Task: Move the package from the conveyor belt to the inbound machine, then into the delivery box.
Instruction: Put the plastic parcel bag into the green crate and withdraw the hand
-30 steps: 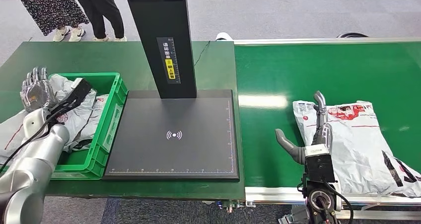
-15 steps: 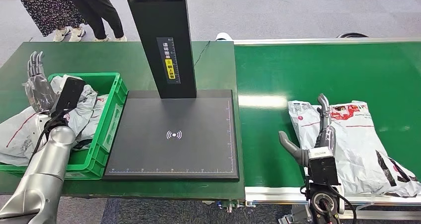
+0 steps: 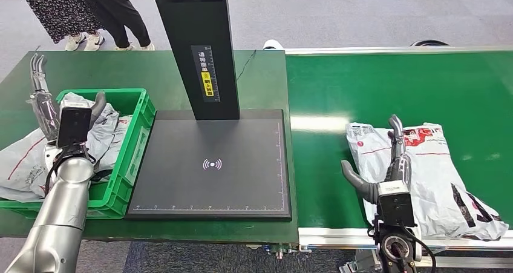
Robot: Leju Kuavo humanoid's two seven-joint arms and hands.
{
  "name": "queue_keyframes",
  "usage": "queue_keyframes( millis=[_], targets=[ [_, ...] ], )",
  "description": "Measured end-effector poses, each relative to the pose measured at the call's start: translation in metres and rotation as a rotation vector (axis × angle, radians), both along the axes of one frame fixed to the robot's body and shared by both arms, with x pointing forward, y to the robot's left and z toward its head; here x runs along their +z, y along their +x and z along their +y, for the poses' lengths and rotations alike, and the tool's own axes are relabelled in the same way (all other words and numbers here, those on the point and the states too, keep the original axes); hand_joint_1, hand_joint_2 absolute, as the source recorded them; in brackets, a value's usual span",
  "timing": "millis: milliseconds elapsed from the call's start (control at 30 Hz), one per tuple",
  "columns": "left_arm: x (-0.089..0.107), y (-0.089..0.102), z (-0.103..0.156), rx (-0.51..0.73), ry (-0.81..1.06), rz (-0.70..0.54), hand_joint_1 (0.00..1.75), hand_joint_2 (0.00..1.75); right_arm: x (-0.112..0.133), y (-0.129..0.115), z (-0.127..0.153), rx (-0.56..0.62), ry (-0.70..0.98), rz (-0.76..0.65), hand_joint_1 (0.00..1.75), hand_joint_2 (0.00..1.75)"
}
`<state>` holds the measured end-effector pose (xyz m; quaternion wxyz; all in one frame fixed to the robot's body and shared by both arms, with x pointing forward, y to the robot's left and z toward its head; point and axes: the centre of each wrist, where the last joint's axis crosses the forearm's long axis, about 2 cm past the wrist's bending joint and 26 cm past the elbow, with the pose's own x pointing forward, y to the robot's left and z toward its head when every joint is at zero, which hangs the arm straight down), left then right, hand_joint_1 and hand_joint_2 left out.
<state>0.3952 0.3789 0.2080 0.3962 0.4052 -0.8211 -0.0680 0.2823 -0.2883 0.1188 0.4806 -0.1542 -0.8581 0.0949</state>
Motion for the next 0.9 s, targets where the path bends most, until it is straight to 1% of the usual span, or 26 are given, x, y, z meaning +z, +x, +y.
queue_keyframes(
  millis=[100,233,367,533,633,733,800,900],
  targets=[
    [-0.001,-0.006,-0.013,-0.145,-0.089,-0.064,0.0,1.75,0.0,0.0,0.0,0.002,0.006,-0.007,0.0,1.75],
    [-0.004,-0.019,-0.05,-0.412,-0.245,-0.095,0.0,1.75,0.0,0.0,0.003,0.017,0.011,-0.018,0.0,1.75],
    [-0.006,-0.032,-0.094,-0.684,-0.362,-0.063,0.0,1.75,0.001,0.001,0.009,0.049,0.03,-0.019,0.0,1.75],
    [-0.013,-0.042,-0.139,-0.913,-0.414,0.015,0.0,1.75,0.001,0.001,0.023,0.134,0.082,0.0,0.0,1.75],
    [-0.018,-0.045,-0.159,-1.011,-0.434,0.065,0.0,1.75,0.003,0.003,0.033,0.207,0.13,0.021,0.0,1.75],
    [-0.029,-0.048,-0.176,-1.076,-0.469,0.124,0.0,1.75,0.004,0.009,0.044,0.282,0.174,0.062,0.0,1.75],
    [-0.038,-0.05,-0.184,-1.093,-0.486,0.174,0.0,1.75,0.001,0.012,0.051,0.334,0.205,0.112,0.0,1.75],
    [-0.054,-0.053,-0.193,-1.078,-0.489,0.257,0.0,1.75,-0.006,0.018,0.061,0.388,0.233,0.189,0.0,1.75]
  ],
)
